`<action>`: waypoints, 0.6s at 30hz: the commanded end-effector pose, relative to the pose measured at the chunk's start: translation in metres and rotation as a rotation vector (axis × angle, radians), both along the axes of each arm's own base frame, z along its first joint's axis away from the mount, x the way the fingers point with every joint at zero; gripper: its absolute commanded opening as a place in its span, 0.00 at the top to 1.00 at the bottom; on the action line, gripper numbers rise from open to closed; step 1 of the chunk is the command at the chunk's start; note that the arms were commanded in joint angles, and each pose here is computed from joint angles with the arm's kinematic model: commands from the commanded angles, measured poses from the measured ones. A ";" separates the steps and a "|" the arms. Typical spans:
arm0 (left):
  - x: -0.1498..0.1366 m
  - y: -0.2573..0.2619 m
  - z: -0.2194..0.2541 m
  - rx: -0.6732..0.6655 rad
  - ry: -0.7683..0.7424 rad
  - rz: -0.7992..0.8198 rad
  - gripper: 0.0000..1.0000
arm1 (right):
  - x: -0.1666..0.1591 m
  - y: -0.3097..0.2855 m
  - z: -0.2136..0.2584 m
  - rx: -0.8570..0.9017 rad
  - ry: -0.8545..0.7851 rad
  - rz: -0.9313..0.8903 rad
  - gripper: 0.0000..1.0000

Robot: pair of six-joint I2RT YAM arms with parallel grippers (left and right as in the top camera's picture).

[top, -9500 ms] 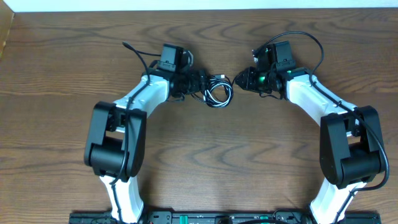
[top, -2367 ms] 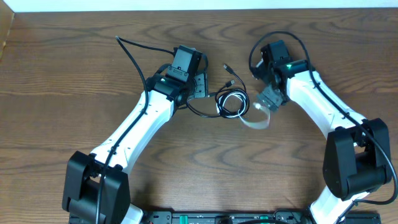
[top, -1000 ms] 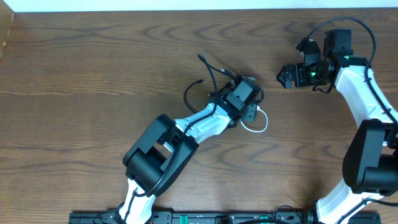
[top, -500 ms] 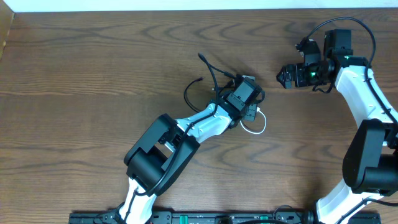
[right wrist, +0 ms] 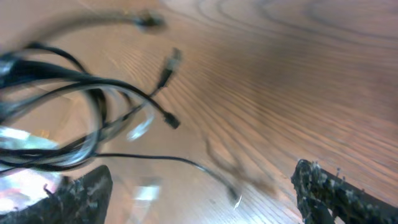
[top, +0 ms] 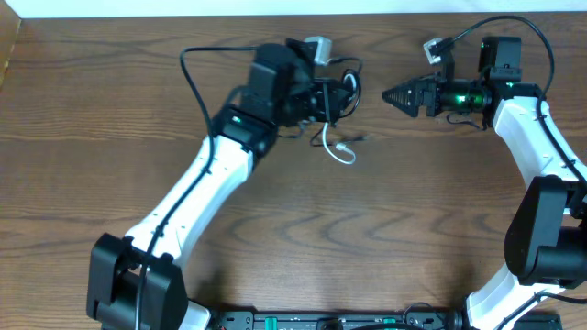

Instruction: Untangle cables

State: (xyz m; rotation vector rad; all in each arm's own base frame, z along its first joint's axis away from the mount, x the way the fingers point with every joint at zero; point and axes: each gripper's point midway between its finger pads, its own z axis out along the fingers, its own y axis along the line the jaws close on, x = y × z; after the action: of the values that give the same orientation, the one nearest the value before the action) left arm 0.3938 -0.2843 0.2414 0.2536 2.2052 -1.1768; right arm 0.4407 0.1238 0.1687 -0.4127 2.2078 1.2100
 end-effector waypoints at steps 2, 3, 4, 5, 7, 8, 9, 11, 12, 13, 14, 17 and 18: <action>-0.006 0.016 0.008 -0.121 0.074 -0.114 0.93 | -0.003 0.010 0.024 0.125 0.061 0.013 0.12; -0.004 0.022 0.008 -0.127 0.082 -0.110 0.93 | -0.003 0.012 0.029 0.149 0.059 0.026 0.12; -0.002 0.028 0.006 -0.123 0.097 -0.095 0.93 | -0.005 0.015 0.034 0.177 0.056 0.046 0.12; -0.001 0.032 0.003 -0.119 0.109 -0.083 0.93 | -0.006 0.018 0.038 0.195 0.059 0.057 0.13; 0.002 0.039 -0.004 -0.097 0.133 -0.046 0.93 | -0.008 0.030 0.041 0.214 0.079 0.076 0.14; 0.004 0.040 -0.006 -0.087 0.136 -0.032 0.92 | -0.009 0.036 0.042 0.216 0.081 0.087 0.14; 0.005 0.040 -0.008 -0.075 0.137 -0.017 0.93 | -0.011 0.046 0.044 0.219 0.078 0.107 0.14; 0.006 0.041 -0.010 -0.065 0.137 -0.005 0.93 | -0.013 0.062 0.047 0.224 0.084 0.126 0.16; 0.006 0.041 -0.010 -0.065 0.137 -0.004 0.93 | -0.012 0.066 0.046 0.221 0.098 0.117 0.18; 0.007 0.041 -0.010 -0.064 0.136 -0.002 0.93 | -0.008 0.075 0.045 0.211 0.123 0.089 0.18; 0.007 0.042 -0.011 -0.062 0.136 0.001 0.93 | -0.007 0.080 0.046 0.207 0.122 0.081 0.19; 0.010 0.048 -0.021 -0.024 0.168 0.058 0.92 | -0.005 0.097 0.050 0.211 0.119 0.077 0.20; 0.010 0.050 -0.024 -0.013 0.179 0.072 0.93 | -0.005 0.101 0.051 0.213 0.121 0.074 0.21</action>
State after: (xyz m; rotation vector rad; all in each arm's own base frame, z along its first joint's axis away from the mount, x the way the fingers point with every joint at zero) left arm 0.4005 -0.2411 0.2265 0.1338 2.3011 -1.2822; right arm 0.4324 0.2142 0.2121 -0.4236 2.1200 1.5113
